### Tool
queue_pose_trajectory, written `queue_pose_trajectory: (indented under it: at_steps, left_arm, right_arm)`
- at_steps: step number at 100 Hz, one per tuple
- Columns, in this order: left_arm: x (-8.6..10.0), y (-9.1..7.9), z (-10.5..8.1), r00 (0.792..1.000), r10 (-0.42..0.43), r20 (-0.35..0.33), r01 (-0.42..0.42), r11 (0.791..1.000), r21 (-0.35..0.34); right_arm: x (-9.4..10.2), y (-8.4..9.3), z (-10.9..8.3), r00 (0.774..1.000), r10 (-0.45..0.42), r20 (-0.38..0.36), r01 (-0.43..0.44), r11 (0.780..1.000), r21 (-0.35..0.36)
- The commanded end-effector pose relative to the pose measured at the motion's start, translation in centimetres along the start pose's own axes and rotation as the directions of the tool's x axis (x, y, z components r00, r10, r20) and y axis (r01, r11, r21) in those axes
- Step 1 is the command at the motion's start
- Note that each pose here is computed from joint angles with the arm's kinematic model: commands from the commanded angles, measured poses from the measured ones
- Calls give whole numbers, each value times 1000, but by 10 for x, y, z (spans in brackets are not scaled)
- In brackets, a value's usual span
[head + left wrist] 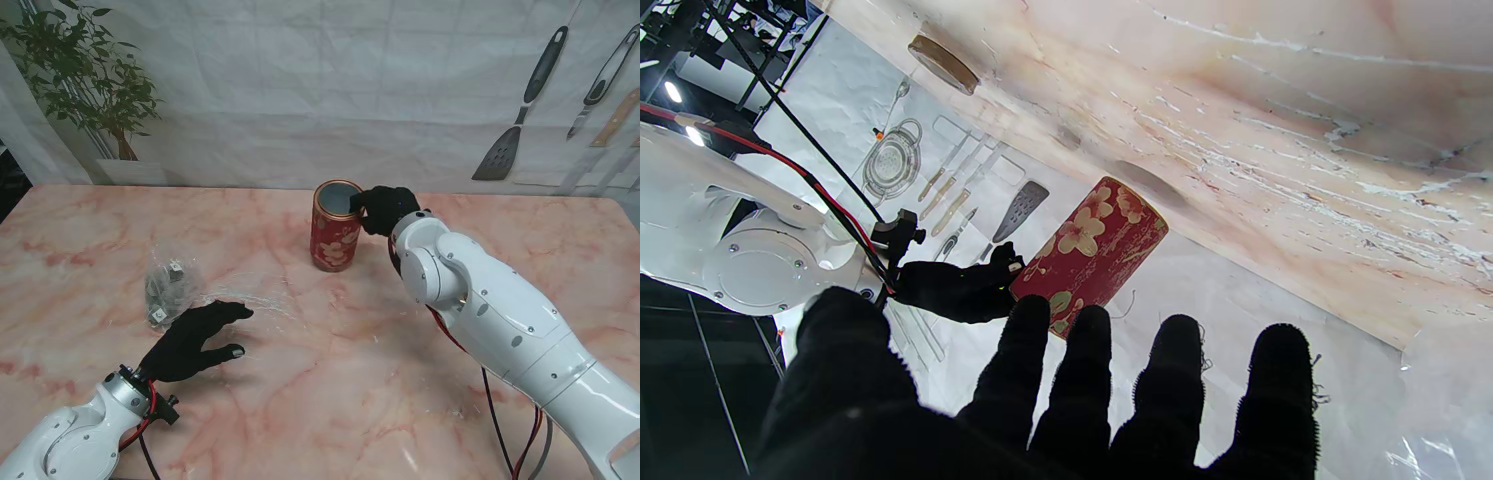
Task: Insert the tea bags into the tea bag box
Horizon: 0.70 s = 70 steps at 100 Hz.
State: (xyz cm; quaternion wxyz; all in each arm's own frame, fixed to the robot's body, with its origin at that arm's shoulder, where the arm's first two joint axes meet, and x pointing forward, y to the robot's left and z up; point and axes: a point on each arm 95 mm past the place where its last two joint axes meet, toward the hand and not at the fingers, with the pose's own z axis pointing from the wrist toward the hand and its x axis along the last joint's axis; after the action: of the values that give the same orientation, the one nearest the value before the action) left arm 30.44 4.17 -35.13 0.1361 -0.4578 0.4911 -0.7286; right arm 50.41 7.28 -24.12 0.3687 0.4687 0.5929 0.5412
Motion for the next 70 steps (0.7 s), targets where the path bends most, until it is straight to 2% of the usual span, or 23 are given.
queue_pose_trajectory:
  at_steps: [1, 70]
  left_arm:
    - [1, 1, 0, 1000, 0, 0, 0, 1000, -11]
    - [0, 1, 1, 1000, -2, 1, 2, 1000, -10]
  right_arm:
    - [3, 0, 0, 1000, 0, -6, 1, 1000, 17]
    - [2, 1, 0, 1000, 3, -6, -3, 998, 62]
